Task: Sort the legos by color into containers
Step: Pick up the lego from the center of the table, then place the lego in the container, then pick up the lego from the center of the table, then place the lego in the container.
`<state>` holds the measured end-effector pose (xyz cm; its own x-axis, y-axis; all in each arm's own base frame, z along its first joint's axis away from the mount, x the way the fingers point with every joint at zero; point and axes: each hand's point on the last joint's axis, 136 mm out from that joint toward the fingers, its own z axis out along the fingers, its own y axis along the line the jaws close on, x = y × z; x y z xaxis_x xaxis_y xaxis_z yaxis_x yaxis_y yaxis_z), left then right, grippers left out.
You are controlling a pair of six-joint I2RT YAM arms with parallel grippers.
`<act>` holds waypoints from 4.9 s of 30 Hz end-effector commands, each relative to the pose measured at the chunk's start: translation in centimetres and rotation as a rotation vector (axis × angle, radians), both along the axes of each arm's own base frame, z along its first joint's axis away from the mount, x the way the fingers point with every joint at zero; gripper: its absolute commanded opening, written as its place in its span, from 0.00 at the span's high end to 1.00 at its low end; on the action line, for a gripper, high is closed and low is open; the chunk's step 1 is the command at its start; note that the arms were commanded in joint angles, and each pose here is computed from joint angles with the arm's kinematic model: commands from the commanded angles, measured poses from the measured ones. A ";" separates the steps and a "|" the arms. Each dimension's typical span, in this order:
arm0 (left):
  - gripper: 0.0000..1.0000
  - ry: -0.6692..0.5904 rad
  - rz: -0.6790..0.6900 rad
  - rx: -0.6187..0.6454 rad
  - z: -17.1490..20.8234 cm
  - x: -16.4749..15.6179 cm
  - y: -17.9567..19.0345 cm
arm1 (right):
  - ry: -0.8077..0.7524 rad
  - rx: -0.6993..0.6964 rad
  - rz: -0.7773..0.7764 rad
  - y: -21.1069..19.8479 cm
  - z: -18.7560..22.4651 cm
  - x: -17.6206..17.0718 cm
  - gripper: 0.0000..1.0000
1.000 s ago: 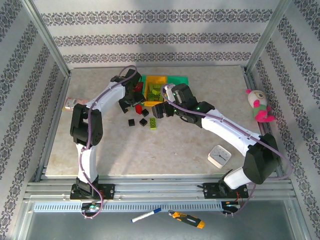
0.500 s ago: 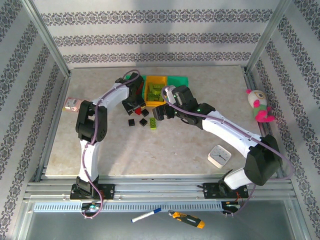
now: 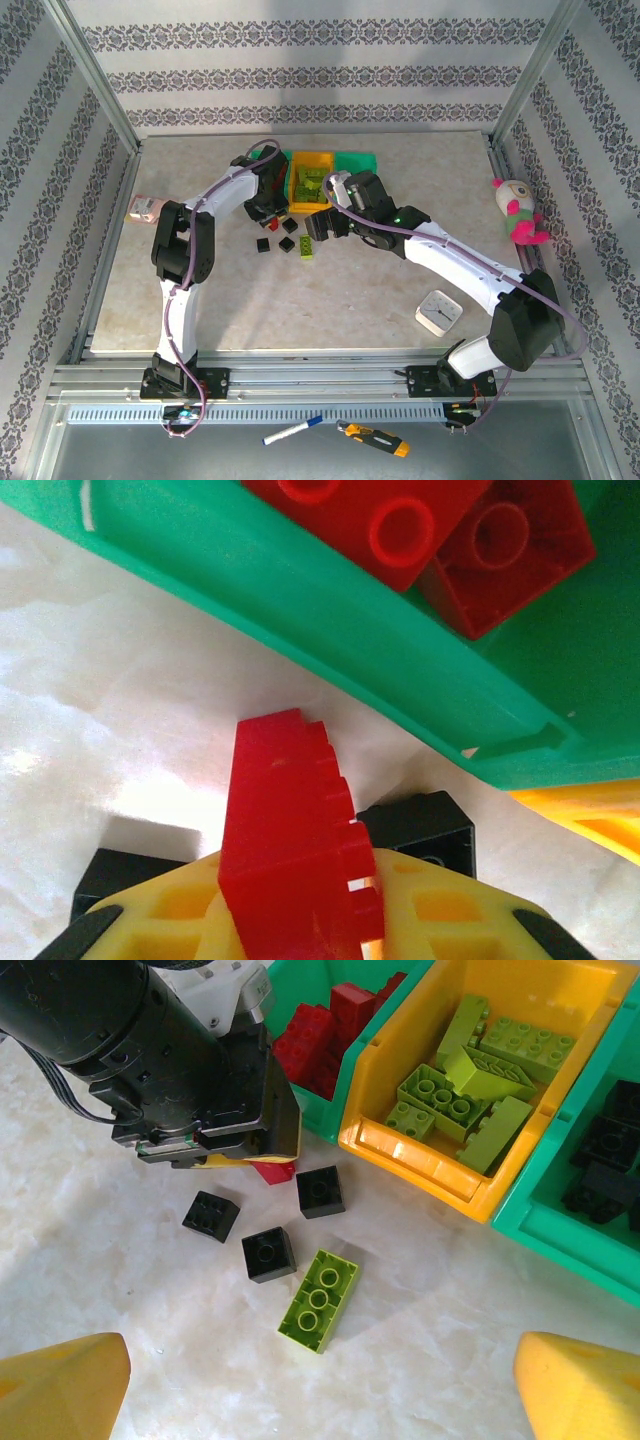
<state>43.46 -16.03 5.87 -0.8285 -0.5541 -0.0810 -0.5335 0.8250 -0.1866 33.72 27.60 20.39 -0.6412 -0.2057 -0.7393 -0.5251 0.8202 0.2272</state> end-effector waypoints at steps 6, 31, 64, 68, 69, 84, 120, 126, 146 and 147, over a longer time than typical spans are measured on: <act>0.74 -0.083 -0.051 0.055 5.7 -1.2 1.1 | -0.022 0.023 0.024 0.6 0.9 0.0 0.02; 0.75 -0.208 0.038 0.026 6.5 11.6 3.0 | -0.024 0.020 0.005 0.2 1.0 1.1 0.02; 0.01 -0.403 -0.179 0.096 13.3 1.4 3.0 | 0.125 -0.009 -0.065 1.5 -3.1 2.1 0.05; 0.01 -0.417 -0.149 0.094 11.8 -2.5 4.3 | 0.201 -0.081 -0.077 1.8 -5.8 2.1 0.05; 0.01 -0.422 -0.136 0.092 11.4 -3.6 4.7 | 0.209 -0.103 -0.065 2.1 -6.3 2.0 0.04; 0.01 -0.384 0.014 0.082 8.0 -14.3 8.3 | 0.307 -0.285 -0.025 5.1 -13.8 1.9 0.21; 0.01 -0.815 -0.590 0.071 11.3 -11.4 1.9 | 0.157 -0.168 -0.189 3.4 -5.6 4.4 0.76; 0.01 -0.890 -0.782 0.022 11.5 -11.3 -0.8 | 0.083 -0.132 -0.236 3.8 -3.4 8.6 0.77; 0.01 -0.944 -0.852 0.026 10.3 -9.9 -2.0 | 0.099 -0.110 -0.357 4.1 -6.5 19.2 0.57; 0.01 -0.928 -0.837 0.034 10.1 -9.6 -1.9 | 0.100 -0.105 -0.354 4.0 -6.0 19.2 0.49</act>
